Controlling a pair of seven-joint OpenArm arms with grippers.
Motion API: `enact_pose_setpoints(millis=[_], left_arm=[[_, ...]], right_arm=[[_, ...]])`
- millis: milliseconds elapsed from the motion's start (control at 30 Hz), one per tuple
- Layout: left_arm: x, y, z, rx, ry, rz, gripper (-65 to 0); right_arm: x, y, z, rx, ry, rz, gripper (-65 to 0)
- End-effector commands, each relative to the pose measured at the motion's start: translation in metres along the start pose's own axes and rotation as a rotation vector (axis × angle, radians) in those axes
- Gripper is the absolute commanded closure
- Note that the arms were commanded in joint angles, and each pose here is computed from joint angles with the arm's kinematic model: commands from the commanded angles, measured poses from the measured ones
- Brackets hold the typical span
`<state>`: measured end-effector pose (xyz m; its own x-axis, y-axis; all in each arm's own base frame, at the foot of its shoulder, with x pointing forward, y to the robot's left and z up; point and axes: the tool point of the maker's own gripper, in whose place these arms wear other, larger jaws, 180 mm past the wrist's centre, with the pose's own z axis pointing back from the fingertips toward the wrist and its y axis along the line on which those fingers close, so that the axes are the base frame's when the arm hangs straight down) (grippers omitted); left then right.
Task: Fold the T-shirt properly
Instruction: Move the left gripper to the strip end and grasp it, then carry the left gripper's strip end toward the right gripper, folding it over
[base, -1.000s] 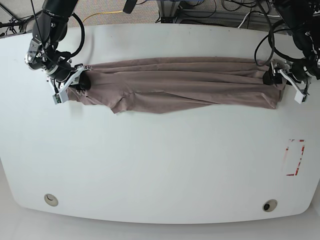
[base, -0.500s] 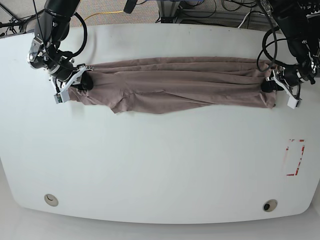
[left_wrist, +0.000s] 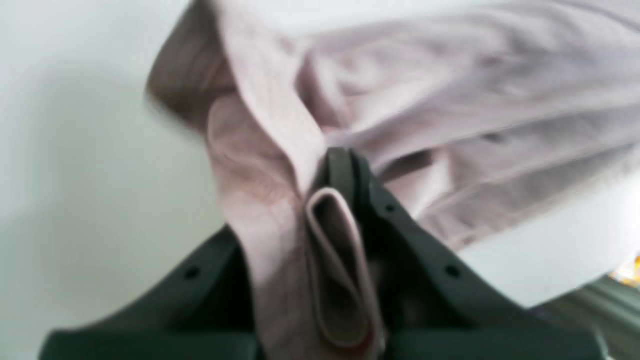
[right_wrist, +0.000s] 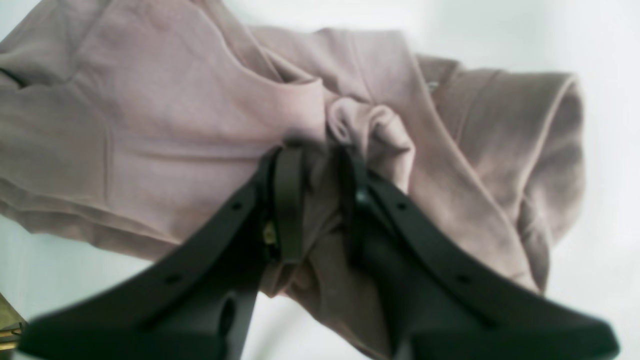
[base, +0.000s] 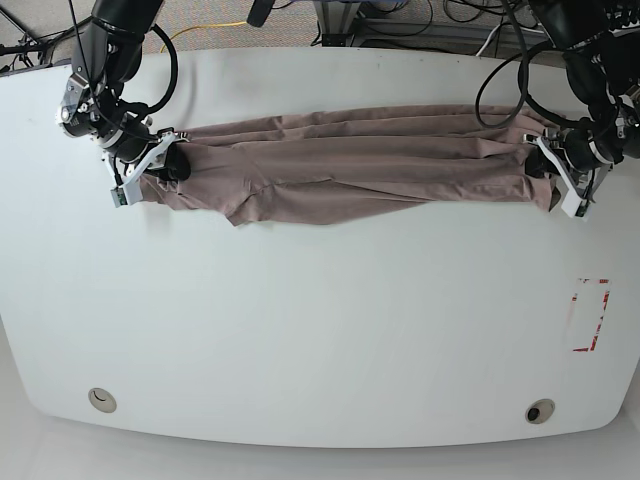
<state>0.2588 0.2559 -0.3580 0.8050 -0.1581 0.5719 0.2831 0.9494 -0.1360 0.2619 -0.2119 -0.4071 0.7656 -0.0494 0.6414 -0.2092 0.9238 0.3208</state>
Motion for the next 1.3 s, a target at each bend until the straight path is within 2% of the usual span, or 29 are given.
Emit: enact_pose_setpoints(millis=[0,200,333,567,800,967,1100,1167,1267], left_arm=[[0.028,-0.017,0.011,0.005,-0.073,-0.086,-4.3],[0.052,-0.07,0.008,-0.065,-0.109,-0.218,-4.4],[0.066,-0.113,-0.004,-0.192,-0.149,-0.261,-4.6],[0.088,-0.168,-0.022,-0.293,-0.18,-0.311,-4.7],[0.09,-0.198,-0.043,-0.321,-0.139,-0.317,-4.9],[0.088,-0.201,-0.049,-0.34,-0.125,-0.3,-5.4],[0.087,-0.206,-0.051,-0.347,-0.115,-0.314,-15.3],[0.088,-0.207,-0.05,-0.346,-0.118,-0.307,-24.3],[0.09,-0.211,-0.05,-0.359,-0.116,-0.265,-34.2]], right_arm=[[0.011,-0.004,0.004,-0.01,-0.024,0.019,-12.4],[0.01,-0.004,0.004,-0.011,-0.021,0.021,-12.4],[0.011,-0.003,0.004,-0.009,-0.021,0.023,-12.4],[0.01,-0.002,0.003,-0.006,-0.02,0.022,-12.4],[0.01,0.0,0.002,-0.001,-0.023,0.017,-12.4],[0.011,0.0,0.002,-0.001,-0.026,0.019,-12.4],[0.011,0.0,0.003,-0.002,-0.026,0.02,-12.4],[0.011,0.0,0.003,-0.002,-0.026,0.02,-12.4],[0.012,-0.001,0.003,-0.004,-0.025,0.022,-12.4]])
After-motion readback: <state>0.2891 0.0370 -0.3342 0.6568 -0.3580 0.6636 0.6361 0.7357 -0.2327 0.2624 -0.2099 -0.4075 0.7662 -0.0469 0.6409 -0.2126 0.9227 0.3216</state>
